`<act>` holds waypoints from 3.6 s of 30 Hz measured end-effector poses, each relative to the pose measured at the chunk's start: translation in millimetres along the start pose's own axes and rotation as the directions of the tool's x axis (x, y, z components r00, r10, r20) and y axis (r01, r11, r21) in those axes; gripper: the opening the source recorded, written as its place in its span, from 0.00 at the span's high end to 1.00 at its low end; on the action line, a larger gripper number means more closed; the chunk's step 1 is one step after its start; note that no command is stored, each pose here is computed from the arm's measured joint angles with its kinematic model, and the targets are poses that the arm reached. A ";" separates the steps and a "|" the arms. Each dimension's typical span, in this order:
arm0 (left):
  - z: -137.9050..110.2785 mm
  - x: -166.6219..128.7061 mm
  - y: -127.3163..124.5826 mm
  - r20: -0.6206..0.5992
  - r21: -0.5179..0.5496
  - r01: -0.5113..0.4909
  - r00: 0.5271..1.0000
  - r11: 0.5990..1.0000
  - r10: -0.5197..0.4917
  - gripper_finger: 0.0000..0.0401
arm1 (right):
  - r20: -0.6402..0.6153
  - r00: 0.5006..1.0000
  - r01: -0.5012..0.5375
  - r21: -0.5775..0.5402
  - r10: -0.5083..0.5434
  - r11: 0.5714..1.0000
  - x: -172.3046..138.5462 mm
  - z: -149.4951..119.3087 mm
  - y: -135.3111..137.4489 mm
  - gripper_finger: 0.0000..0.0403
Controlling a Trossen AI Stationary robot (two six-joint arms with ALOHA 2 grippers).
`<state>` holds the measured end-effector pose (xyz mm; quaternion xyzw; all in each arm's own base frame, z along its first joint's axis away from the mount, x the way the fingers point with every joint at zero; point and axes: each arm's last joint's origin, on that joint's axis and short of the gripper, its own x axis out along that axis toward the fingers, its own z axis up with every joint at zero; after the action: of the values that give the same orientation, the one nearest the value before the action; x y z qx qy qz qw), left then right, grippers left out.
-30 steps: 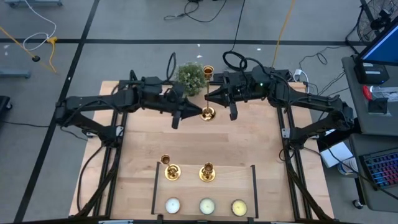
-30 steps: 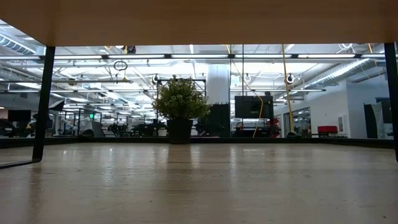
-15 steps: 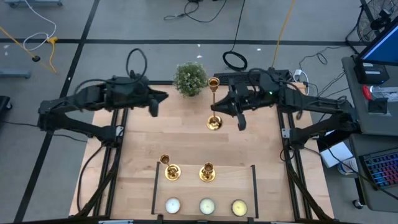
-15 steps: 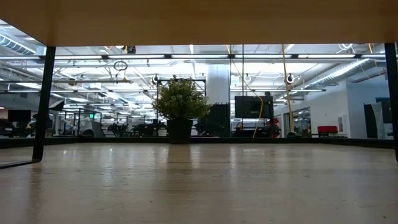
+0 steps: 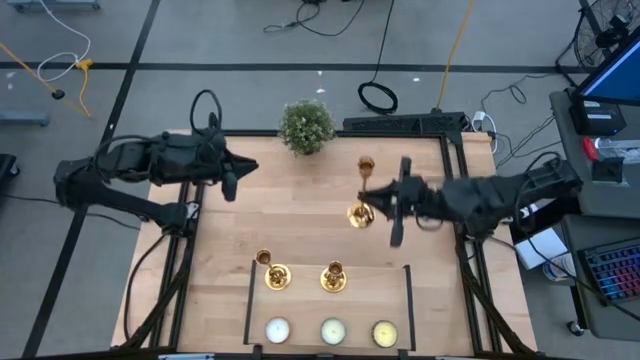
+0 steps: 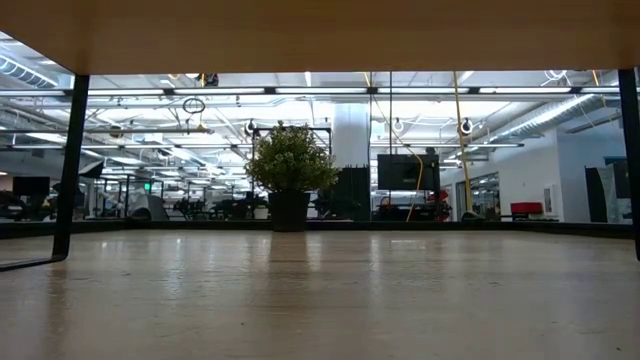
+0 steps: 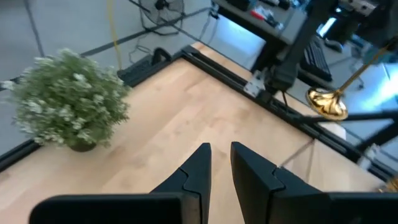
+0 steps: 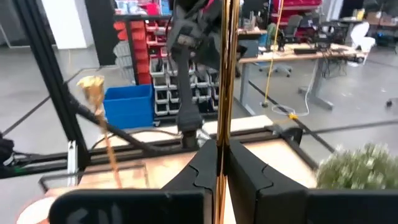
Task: Pick & Place candle stick holders
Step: Put the gold candle stand on the shelf
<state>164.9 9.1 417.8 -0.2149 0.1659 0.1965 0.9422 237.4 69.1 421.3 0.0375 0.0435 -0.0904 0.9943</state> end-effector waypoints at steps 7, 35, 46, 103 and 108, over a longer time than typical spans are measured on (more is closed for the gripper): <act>-11.5 4.4 -15.0 -0.020 0.003 0.053 0.998 0.999 -0.053 0.84 | 0.050 0.997 0.055 0.093 -0.060 0.994 -12.8 -36.7 36.5 0.97; -39.2 -10.7 -51.9 0.178 -0.239 -0.086 0.975 0.967 0.131 0.84 | 0.008 0.986 -0.164 0.102 0.164 0.981 -95.4 -109.1 98.4 0.97; -49.6 -0.5 -64.6 0.149 -0.268 -0.085 0.980 0.960 0.128 0.84 | 0.033 0.990 -0.136 0.071 0.134 0.988 -89.4 -131.9 92.7 0.97; -52.0 1.5 -66.2 0.137 -0.260 -0.089 0.982 0.961 0.128 0.84 | -0.023 0.995 -0.096 0.087 0.099 0.992 -79.2 -167.2 79.4 0.98; -52.0 1.5 -66.2 0.136 -0.261 -0.089 0.982 0.961 0.128 0.84 | 0.009 0.995 -0.104 0.119 0.104 0.987 -79.4 -171.3 77.8 0.98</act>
<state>183.6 -69.8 395.4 -0.3085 0.0790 0.2832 0.9046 160.1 173.5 263.7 0.0990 0.0345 -0.0409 0.9936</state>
